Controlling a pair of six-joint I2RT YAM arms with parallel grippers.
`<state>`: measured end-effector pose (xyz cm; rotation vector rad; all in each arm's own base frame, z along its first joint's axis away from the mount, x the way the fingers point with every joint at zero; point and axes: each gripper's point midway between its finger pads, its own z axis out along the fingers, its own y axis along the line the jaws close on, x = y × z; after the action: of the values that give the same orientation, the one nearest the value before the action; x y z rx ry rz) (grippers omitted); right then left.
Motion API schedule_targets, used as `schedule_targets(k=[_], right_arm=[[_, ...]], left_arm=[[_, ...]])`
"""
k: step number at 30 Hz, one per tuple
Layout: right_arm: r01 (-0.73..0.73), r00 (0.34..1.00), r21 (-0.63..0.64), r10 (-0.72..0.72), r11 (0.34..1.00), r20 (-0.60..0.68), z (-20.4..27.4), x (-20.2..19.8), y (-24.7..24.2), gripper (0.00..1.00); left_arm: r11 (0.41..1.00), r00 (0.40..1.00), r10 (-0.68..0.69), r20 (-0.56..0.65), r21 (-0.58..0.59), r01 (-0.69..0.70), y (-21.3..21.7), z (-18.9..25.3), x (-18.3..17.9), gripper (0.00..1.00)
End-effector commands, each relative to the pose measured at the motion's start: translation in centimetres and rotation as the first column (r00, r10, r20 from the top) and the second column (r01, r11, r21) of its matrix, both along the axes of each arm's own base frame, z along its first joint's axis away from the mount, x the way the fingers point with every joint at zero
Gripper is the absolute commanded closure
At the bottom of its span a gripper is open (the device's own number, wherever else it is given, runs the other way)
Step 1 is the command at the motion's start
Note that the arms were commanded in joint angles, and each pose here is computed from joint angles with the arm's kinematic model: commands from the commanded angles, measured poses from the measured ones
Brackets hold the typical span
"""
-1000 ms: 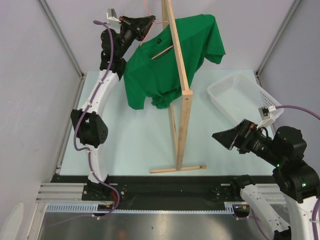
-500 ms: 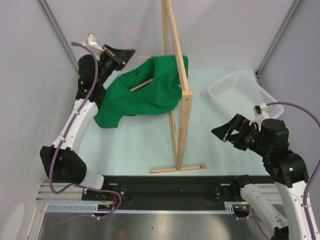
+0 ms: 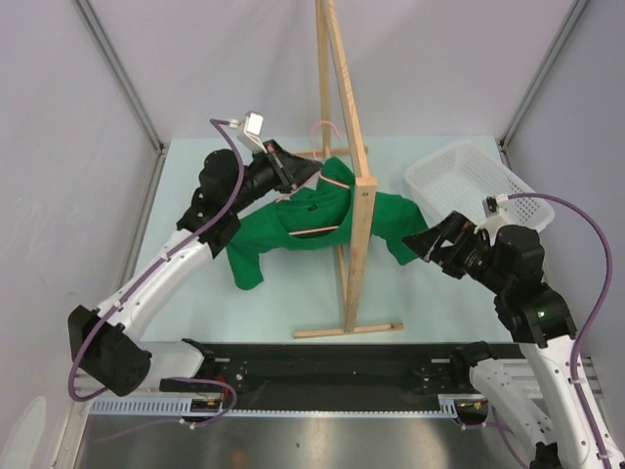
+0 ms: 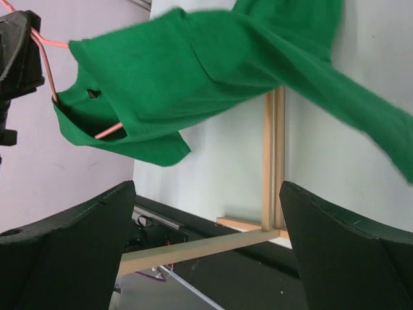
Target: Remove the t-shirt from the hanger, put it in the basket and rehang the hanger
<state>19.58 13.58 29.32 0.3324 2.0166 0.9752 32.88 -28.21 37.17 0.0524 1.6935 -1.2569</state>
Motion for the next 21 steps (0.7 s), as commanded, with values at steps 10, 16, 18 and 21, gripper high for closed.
schedule_targets(k=[10,16,18,21], right_arm=[[-0.102,0.984,0.169,0.074,0.98,0.164,6.9,2.0,3.1,0.0],[-0.139,0.962,0.109,0.108,0.984,0.251,9.1,3.1,4.3,0.01],[-0.189,0.946,0.122,0.147,0.974,0.288,9.8,3.4,5.4,0.04],[-0.208,0.944,0.12,0.167,0.971,0.286,9.6,4.8,6.6,0.11]], left_arm=[[0.994,0.999,-0.026,0.045,-0.102,0.031,-0.2,5.4,-0.7,1.0],[0.995,0.996,-0.088,0.034,-0.046,0.089,-3.1,3.0,-1.3,1.0],[0.995,0.995,-0.096,0.034,-0.033,0.097,-4.1,2.5,-1.9,1.0],[0.994,0.993,-0.109,0.042,-0.016,0.11,-4.9,1.8,-2.2,1.0]])
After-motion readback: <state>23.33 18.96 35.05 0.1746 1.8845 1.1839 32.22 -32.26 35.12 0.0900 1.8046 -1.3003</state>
